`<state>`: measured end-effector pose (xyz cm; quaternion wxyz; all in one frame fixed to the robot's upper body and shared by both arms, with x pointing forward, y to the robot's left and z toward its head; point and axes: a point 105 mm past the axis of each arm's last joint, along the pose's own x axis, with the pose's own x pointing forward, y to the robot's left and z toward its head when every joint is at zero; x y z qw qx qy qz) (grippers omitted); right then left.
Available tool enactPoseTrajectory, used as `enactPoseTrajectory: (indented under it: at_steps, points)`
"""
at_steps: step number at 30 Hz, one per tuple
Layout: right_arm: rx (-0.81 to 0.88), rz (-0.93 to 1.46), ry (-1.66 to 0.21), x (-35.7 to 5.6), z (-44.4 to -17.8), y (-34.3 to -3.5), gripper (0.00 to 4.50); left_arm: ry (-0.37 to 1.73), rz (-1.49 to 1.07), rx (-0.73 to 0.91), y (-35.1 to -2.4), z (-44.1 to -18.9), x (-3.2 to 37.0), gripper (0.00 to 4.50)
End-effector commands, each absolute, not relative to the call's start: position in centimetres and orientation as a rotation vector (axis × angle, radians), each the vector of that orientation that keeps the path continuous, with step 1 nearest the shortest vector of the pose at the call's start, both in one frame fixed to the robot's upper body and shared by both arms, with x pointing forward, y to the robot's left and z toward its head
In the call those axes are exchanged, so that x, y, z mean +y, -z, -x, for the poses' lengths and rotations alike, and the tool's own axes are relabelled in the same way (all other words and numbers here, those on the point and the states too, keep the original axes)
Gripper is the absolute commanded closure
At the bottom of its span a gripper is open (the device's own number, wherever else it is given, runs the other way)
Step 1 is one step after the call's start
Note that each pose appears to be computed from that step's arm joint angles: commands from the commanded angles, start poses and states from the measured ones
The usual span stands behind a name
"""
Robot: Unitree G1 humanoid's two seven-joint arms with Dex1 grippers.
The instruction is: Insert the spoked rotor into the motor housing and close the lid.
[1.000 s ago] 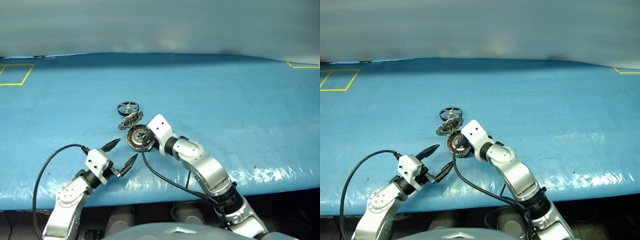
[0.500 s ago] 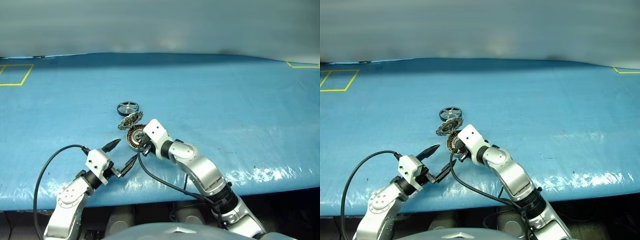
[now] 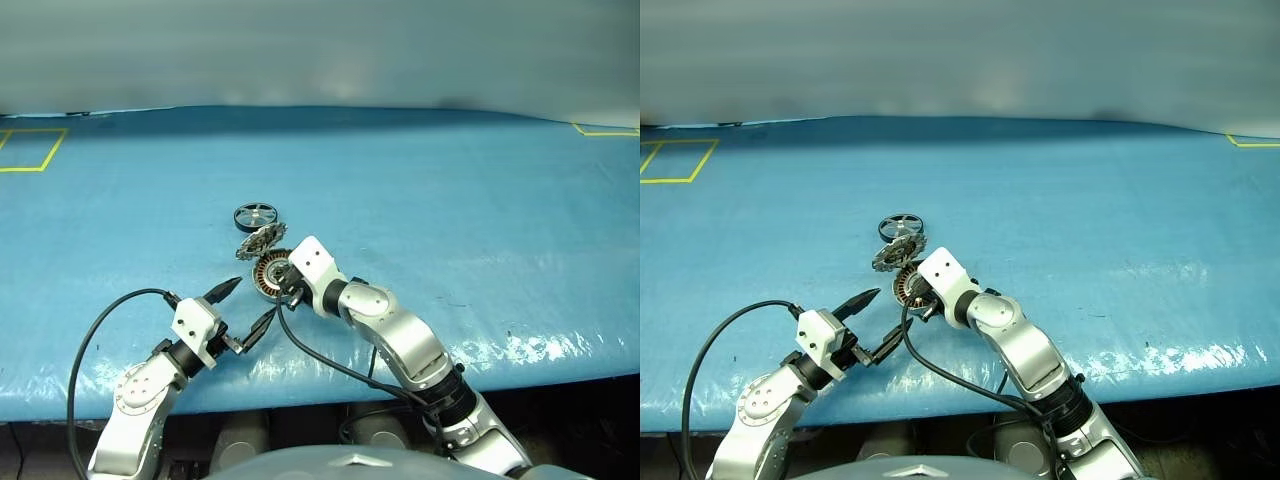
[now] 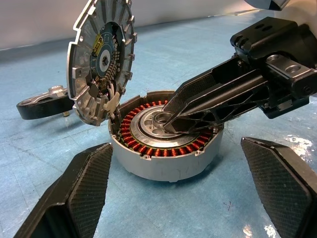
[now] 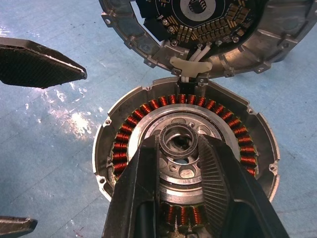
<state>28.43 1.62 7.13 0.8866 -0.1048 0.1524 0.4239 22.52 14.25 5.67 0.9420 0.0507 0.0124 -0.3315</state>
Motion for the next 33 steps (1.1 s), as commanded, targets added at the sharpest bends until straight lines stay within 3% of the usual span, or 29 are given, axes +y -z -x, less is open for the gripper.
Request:
enactPoseTrajectory:
  at_steps: [1,9,11,14,23,33]
  points:
    - [0.301,0.208,-0.876,1.7,-28.6,-7.4,3.39,0.678,-0.11,0.008,-6.0,-22.5,14.2,0.0]
    - [0.273,0.177,-0.883,1.3,-28.1,-8.8,0.83,0.675,-0.11,0.015,-5.9,-22.4,14.2,0.0]
    - [0.257,0.138,-0.904,1.3,-27.6,-9.9,0.83,0.675,-0.11,0.017,-5.9,-22.4,14.3,0.0]
    - [0.245,0.078,-0.918,1.3,-27.0,-11.0,1.45,0.677,-0.109,0.02,-5.8,-22.4,14.2,0.0]
    - [0.299,0.181,-0.841,0.5,-28.0,-9.5,4.45,0.685,-0.102,0.013,-5.9,-22.4,13.9,0.0]
    - [0.29,0.199,-0.831,1.1,-29.0,-9.2,4.48,0.68,-0.107,0.016,-5.9,-22.3,14.0,0.0]
